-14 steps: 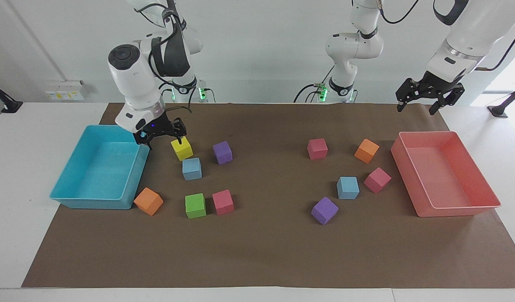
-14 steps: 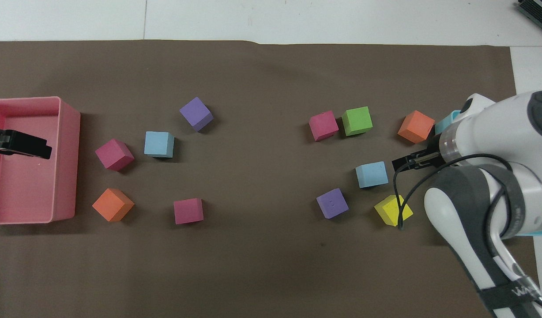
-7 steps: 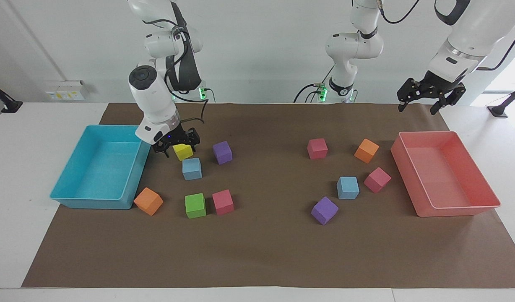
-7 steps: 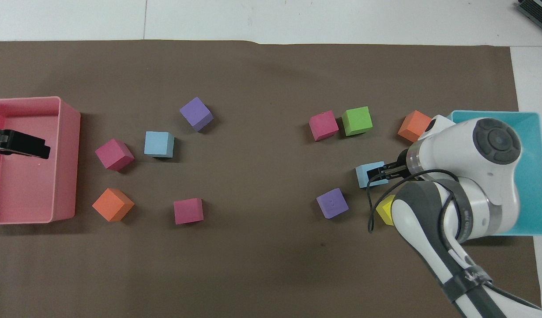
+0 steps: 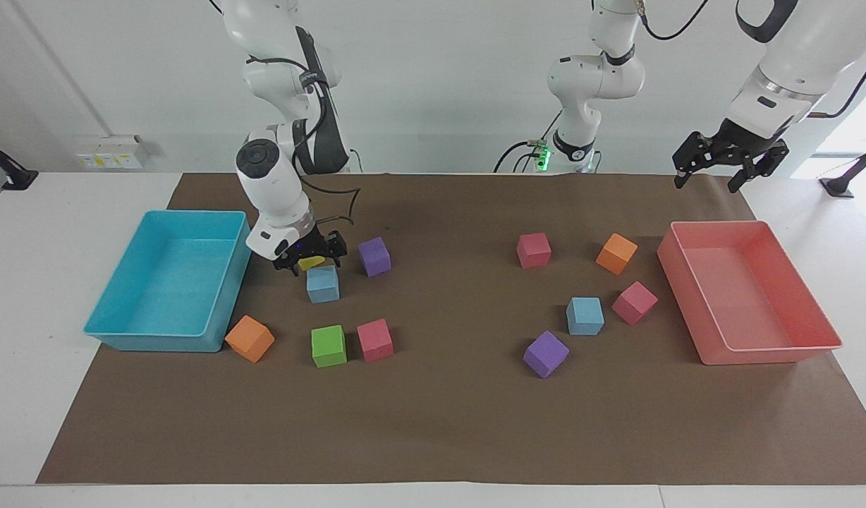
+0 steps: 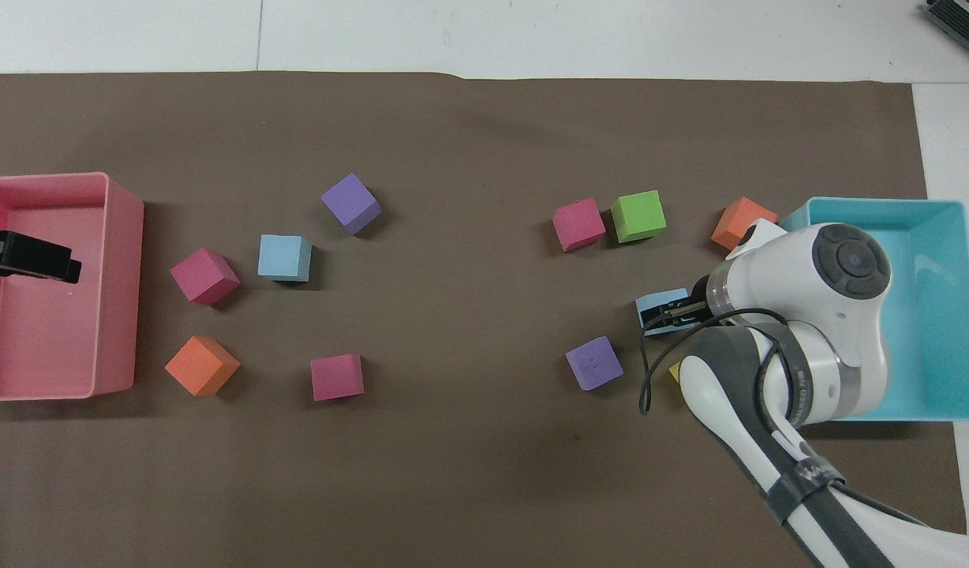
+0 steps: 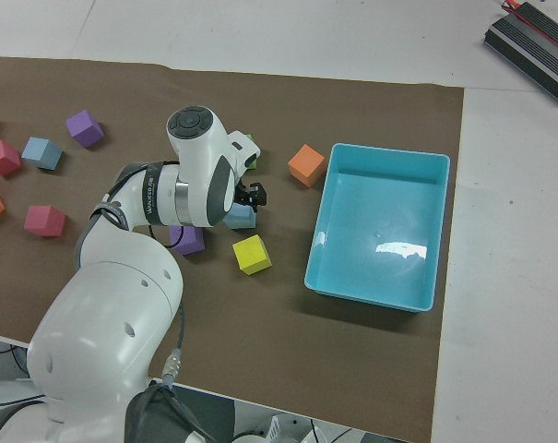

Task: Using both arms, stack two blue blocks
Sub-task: 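Close the right gripper on the light-blue cube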

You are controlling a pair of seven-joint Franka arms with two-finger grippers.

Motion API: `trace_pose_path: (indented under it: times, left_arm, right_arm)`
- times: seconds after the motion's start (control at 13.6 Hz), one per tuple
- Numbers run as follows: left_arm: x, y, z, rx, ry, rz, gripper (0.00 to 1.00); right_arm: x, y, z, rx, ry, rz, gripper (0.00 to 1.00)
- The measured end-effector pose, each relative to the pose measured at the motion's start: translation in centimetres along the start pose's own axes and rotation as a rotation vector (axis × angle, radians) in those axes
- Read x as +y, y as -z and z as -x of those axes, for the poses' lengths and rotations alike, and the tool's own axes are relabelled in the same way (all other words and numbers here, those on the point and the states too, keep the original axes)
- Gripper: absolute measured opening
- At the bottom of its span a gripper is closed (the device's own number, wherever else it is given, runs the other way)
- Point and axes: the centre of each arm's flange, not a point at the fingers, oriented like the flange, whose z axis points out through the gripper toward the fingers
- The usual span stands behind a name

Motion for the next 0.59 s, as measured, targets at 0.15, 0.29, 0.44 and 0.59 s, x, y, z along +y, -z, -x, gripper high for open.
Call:
trace_pose_path:
  times: [0.15,0.29,0.44,0.59]
  left_arm:
    - [0.4,0.0,-0.1,0.000,-0.008,0.000,1.00]
    - [0.7,0.0,-0.1,0.000,-0.013,0.000,1.00]
    - [0.9,0.0,-0.1,0.001,-0.017,-0.001,1.00]
    - [1.0,0.0,-0.1,0.001,-0.018,-0.001,1.00]
  right_arm:
    - [0.1,-1.2,0.2,-0.005,-0.003,0.001,1.00]
    - [0.2,-2.1,0.1,-0.010,-0.010,0.003,1.00]
    - [0.3,-3.2,0.2,-0.019,-0.015,0.005,1.00]
    - [0.3,-4.1,0.4,-0.035,-0.016,0.006,1.00]
